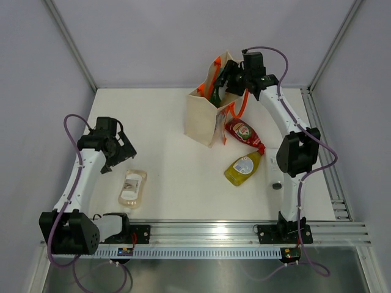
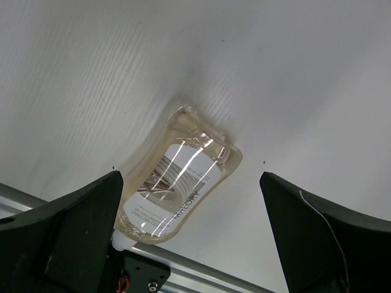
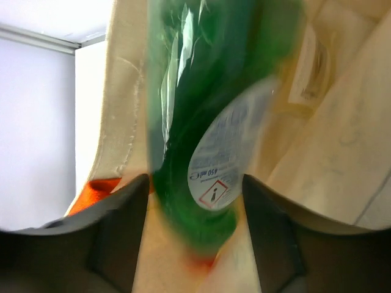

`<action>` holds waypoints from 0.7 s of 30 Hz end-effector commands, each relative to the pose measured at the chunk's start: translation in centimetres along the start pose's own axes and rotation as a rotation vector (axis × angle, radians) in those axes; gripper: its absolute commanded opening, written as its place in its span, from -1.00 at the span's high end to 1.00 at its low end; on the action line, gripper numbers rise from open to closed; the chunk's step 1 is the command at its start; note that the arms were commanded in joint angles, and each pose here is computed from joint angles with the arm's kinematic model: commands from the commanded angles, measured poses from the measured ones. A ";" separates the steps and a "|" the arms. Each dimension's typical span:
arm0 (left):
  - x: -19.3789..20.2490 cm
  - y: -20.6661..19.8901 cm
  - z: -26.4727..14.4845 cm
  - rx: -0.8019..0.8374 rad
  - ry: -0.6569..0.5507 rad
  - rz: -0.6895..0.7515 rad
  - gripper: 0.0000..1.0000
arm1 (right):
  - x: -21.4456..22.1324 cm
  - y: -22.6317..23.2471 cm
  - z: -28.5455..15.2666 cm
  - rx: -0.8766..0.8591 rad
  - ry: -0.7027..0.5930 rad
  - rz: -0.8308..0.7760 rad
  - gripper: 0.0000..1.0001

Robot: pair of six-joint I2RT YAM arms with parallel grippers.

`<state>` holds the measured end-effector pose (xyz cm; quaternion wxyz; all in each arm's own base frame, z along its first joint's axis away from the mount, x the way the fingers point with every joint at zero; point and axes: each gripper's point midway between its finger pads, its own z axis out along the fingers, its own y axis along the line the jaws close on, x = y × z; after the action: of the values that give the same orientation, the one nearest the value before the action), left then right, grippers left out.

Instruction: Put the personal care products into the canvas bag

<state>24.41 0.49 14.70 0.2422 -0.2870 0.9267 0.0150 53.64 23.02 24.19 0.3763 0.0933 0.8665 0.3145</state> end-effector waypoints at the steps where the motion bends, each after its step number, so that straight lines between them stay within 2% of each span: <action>1: -0.2 1.1 -0.3 -0.094 0.018 -0.077 -0.97 | -5.6 6.6 -5.6 -0.171 -0.203 -0.144 -0.56; 3: 0.3 1.6 -0.2 -0.129 0.048 -0.073 -0.98 | -6.2 7.2 -6.4 -0.182 -0.221 -0.171 -0.68; 8: 0.8 1.5 0.3 -0.149 0.104 -0.001 -0.98 | -6.5 8.4 -7.8 -0.225 -0.235 -0.234 -0.72; 11: 1.4 2.2 0.7 -0.218 0.141 0.040 -0.98 | -5.5 10.2 -9.8 -0.358 -0.199 -0.394 -0.93; 12: 1.7 2.3 0.9 -0.234 0.158 0.055 -0.97 | -3.7 11.8 -11.0 -0.504 -0.133 -0.507 -0.99; 15: 3.2 2.3 2.0 -0.261 0.224 0.119 -0.97 | -1.5 12.9 -13.9 -0.696 -0.079 -0.683 -0.99; 21: 6.6 -0.4 3.1 -0.196 0.351 0.265 -0.98 | 2.5 11.8 -17.1 -0.758 -0.021 -0.809 -0.99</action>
<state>21.71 -1.45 9.62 0.0664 -0.2211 0.9680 0.0984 43.23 25.34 36.76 0.4694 -0.2919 0.7165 0.4255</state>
